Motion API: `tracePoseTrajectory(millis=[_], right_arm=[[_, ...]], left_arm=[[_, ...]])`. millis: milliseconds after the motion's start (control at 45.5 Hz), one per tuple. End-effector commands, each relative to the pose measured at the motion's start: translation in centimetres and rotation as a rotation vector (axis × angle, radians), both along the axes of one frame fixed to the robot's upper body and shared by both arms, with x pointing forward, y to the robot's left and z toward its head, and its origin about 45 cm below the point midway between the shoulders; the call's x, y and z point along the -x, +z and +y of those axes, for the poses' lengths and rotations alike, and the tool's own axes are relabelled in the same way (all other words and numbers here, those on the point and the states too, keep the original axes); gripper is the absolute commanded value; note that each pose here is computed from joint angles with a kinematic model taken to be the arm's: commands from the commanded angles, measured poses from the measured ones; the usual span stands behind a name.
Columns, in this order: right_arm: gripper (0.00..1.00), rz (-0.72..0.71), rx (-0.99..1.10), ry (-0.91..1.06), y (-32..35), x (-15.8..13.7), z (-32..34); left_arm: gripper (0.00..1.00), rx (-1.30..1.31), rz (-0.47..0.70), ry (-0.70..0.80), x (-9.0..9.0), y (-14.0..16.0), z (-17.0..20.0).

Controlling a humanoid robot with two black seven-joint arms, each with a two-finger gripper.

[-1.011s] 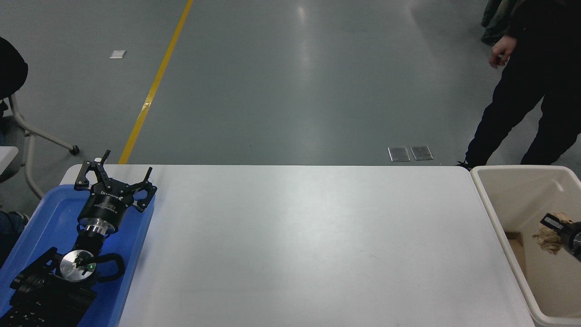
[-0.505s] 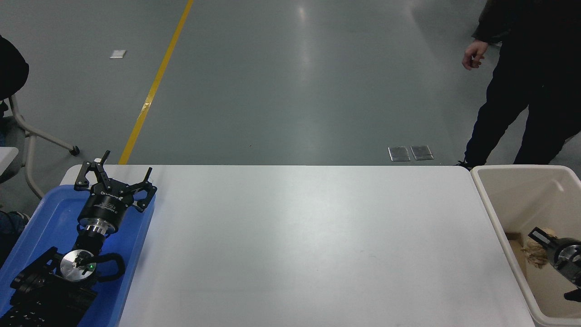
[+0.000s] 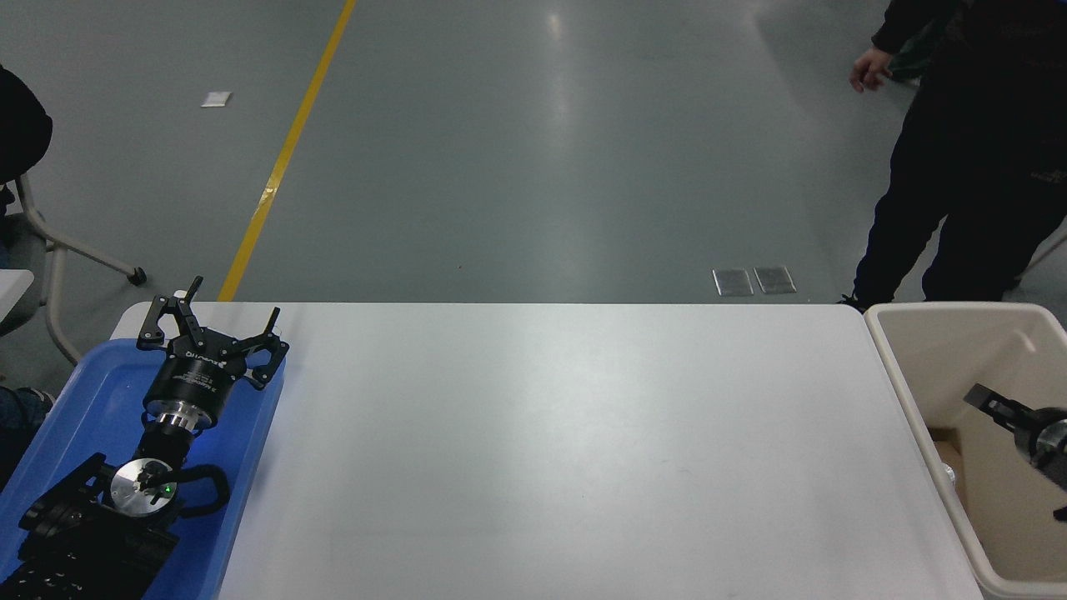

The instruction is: Pick up paper ball place in dustbin

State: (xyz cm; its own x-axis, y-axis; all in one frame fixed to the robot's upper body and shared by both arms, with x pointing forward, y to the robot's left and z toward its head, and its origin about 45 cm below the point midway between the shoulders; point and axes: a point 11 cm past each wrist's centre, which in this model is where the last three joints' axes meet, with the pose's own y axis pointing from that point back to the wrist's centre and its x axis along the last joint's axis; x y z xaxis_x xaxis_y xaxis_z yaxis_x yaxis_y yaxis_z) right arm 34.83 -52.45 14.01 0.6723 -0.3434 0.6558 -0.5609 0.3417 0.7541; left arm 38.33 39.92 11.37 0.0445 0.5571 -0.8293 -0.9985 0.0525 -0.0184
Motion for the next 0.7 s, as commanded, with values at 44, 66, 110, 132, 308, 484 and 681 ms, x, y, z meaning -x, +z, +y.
tracePoseTrajectory(millis=[44,66,110,132,308,484,681], right_arm=[[1.00,0.227,-0.178,0.222,9.3,0.7,9.5],[1.00,0.251,-0.197,0.239,10.1,0.7,10.3],[1.00,0.301,-0.225,0.273,11.7,0.9,11.9],[1.00,0.326,-0.234,0.291,12.5,0.9,12.6],[1.00,0.494,-0.251,0.427,15.5,2.5,18.2],[1.00,0.532,-0.248,0.480,16.0,2.0,22.8],[1.00,0.562,-0.206,0.536,15.9,1.6,26.2]], left_arm=[[0.99,0.000,0.000,-0.001,0.0,0.0,0.0],[0.99,0.000,0.000,-0.001,0.0,0.0,0.0],[0.99,0.000,-0.001,-0.002,0.0,0.0,0.0],[0.99,0.001,0.001,-0.002,0.0,0.0,-0.1],[0.99,0.000,0.002,-0.001,0.0,-0.1,0.0],[0.99,0.000,0.002,-0.001,0.0,-0.1,0.0],[0.99,0.000,0.001,0.000,0.0,0.0,0.0]])
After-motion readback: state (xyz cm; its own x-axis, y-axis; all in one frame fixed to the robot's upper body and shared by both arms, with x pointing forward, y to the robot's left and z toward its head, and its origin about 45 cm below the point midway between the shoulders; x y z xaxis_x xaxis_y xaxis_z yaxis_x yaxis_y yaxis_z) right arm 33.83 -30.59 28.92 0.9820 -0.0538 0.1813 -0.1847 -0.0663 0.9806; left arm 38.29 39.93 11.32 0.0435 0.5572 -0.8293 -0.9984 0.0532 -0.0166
